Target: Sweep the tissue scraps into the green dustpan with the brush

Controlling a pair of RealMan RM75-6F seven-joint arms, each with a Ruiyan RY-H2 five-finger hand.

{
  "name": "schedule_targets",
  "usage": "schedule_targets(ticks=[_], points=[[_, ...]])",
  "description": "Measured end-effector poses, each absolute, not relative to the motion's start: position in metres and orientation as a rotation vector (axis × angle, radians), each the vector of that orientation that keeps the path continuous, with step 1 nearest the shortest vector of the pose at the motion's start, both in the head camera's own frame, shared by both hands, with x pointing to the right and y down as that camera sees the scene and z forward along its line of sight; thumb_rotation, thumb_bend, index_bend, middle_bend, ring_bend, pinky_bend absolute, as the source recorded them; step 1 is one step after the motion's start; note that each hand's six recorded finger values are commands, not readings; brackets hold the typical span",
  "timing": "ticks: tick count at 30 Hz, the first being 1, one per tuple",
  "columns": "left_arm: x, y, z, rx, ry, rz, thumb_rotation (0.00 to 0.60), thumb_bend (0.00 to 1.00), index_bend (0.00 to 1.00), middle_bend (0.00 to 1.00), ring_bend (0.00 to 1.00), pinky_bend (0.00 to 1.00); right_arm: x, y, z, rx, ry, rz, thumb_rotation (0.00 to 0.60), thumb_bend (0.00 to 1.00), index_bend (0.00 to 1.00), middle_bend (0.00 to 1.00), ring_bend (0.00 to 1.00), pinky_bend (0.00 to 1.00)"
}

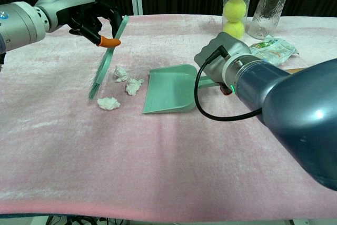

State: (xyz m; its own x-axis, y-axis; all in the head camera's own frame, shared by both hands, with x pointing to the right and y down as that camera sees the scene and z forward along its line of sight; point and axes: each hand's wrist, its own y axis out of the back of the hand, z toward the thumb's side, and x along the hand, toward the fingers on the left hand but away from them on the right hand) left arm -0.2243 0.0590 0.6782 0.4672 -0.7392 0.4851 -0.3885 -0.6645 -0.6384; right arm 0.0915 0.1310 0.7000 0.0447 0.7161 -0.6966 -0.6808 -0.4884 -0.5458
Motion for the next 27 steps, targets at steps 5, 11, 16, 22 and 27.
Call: schedule_targets(ticks=[5, 11, 16, 22, 27], points=[[-0.223, 0.0593, 0.679, -2.276, 0.935, -1.067, 0.6, 0.53, 0.76, 0.85, 0.85, 0.95, 0.0919, 0.1311, 0.7011, -1.246, -0.039, 1.668, 0.6, 0.67, 0.9, 0.84, 0.85, 0.69], [-0.2243, 0.0586, 0.6783, -2.273, 0.938, -1.067, 0.6, 0.53, 0.76, 0.85, 0.85, 0.95, 0.0927, 0.1303, 0.7005, -1.244, -0.043, 1.669, 0.6, 0.67, 0.9, 0.84, 0.85, 0.69], [-0.2233, 0.0601, 0.6799, -2.278, 0.929, -1.07, 0.6, 0.53, 0.76, 0.85, 0.85, 0.95, 0.0929, 0.131, 0.7011, -1.245, -0.041, 1.67, 0.6, 0.67, 0.9, 0.84, 0.85, 0.69], [-0.2203, 0.0622, 0.683, -2.286, 0.915, -1.072, 0.6, 0.53, 0.76, 0.85, 0.85, 0.95, 0.0932, 0.1314, 0.7024, -1.242, -0.036, 1.674, 0.6, 0.67, 0.9, 0.84, 0.85, 0.69], [-0.2213, 0.0617, 0.6851, -2.286, 0.916, -1.078, 0.6, 0.53, 0.76, 0.85, 0.85, 0.95, 0.0939, 0.131, 0.7035, -1.239, -0.034, 1.676, 0.6, 0.67, 0.9, 0.84, 0.85, 0.69]])
